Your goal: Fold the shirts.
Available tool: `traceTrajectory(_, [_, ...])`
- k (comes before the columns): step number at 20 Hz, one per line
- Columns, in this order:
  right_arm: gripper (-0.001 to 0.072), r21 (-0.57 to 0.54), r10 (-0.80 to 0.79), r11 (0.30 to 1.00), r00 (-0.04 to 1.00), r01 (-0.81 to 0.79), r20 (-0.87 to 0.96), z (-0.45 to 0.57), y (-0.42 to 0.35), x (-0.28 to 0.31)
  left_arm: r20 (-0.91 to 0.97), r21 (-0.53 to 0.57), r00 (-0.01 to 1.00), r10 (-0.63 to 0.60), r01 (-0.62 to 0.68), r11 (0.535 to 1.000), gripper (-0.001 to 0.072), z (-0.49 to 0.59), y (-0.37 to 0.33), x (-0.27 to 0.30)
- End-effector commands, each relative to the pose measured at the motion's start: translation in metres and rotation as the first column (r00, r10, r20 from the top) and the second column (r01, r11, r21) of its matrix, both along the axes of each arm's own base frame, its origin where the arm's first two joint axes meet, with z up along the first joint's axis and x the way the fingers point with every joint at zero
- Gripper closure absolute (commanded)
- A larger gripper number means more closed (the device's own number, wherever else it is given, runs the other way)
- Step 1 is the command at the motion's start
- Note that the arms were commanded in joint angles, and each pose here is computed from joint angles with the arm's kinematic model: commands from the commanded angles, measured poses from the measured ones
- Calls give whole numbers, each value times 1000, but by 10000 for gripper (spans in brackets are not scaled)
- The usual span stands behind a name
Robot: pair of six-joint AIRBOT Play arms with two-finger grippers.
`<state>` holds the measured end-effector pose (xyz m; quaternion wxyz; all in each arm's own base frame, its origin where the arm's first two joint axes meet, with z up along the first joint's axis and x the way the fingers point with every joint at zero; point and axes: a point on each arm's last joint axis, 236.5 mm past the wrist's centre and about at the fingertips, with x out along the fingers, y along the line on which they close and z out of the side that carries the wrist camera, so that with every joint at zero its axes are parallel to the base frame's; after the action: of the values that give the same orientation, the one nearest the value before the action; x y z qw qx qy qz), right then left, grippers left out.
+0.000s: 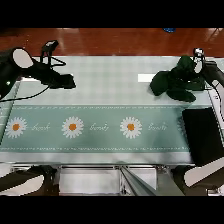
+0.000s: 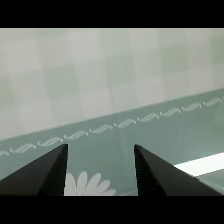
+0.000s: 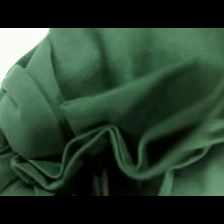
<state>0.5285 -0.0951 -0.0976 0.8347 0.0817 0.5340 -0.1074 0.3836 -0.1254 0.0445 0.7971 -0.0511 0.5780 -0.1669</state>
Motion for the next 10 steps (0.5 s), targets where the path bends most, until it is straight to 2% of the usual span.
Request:
traceTrajectory(1, [690,85,108,992,986,-98,-130,8,25,-24,-48,-68,998,-31,28,997,199,11,-10,-39])
traceTrajectory(4, [690,96,164,980,981,-174,102,108,44,9,-31,-197,999,32,-38,980,199,7,-28,-70])
traceTrajectory(6, [690,107,187,967,930,-232,317,194,69,22,7,-295,1000,20,-17,955,199,1,-51,-97])
traceTrajectory(10, [690,-12,264,946,751,-324,605,343,107,-4,83,-297,996,40,-13,955,199,0,-46,-118])
